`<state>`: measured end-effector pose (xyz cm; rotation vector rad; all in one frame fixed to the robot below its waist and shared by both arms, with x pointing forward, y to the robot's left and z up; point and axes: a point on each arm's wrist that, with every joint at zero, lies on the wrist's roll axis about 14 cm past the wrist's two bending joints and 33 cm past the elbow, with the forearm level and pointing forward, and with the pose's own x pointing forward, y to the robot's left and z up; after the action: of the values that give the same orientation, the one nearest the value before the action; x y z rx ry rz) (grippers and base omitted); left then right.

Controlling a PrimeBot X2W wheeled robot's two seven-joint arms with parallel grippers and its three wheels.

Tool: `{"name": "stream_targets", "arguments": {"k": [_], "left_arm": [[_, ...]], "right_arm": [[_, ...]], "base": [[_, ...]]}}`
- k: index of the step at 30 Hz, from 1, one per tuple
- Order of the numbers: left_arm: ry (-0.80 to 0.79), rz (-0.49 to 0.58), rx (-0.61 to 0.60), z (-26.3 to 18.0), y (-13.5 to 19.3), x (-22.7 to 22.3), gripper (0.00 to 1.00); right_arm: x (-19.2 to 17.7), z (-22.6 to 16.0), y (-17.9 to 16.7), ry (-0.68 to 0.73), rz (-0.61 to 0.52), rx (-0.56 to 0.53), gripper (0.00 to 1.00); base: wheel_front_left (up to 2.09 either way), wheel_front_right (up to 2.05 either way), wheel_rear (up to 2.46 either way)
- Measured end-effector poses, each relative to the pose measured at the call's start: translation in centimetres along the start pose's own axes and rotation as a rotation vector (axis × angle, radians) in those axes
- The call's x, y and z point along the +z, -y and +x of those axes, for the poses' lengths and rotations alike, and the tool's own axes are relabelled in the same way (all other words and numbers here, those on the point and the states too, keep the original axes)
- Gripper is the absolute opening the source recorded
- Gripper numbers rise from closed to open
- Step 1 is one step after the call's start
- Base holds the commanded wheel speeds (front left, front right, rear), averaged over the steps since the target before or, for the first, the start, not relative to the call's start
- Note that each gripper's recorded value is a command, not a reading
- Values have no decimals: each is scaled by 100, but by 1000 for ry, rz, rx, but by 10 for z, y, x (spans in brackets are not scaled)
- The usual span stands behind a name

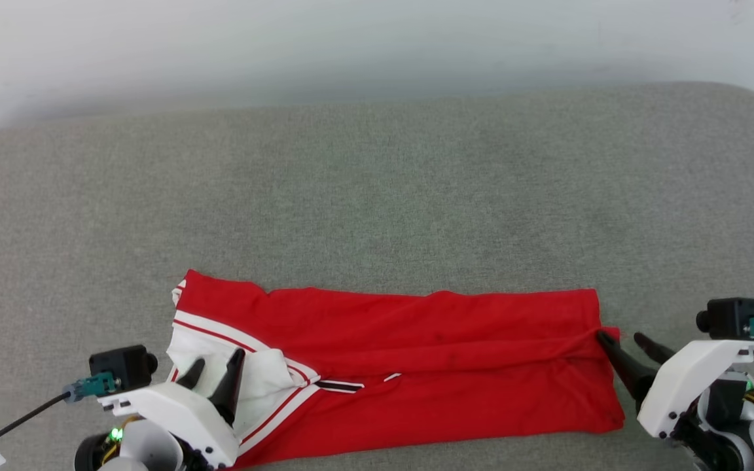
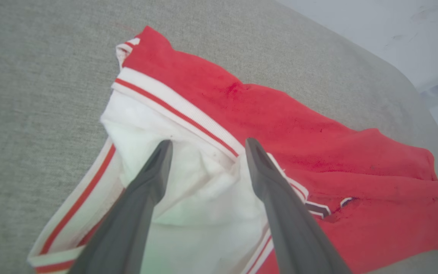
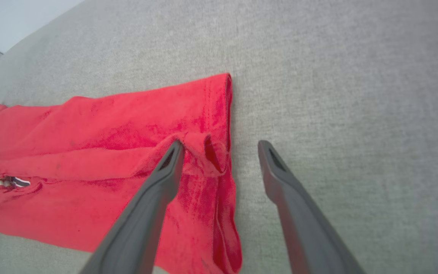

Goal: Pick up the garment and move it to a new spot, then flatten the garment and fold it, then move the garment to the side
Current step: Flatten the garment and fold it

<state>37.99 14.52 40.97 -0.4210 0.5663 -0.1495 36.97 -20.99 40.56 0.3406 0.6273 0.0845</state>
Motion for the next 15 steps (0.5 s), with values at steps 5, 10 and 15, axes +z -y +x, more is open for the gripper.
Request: {"name": "stream_targets", "arguments": {"k": [5,10,15], "left_arm": [[197,71,-64,-4,24,43,100],[401,124,-104,-16,47,84,100],[541,196,-84,-27,52,110,100]], "right_arm": [[29,-17,-1,73,-32,3,100],[37,-30,15,30,-31,-43,100],[22,-30,24,-109,-22,-76,100]], "base": [[0,0,0],[0,0,0],[0,0,0]]}}
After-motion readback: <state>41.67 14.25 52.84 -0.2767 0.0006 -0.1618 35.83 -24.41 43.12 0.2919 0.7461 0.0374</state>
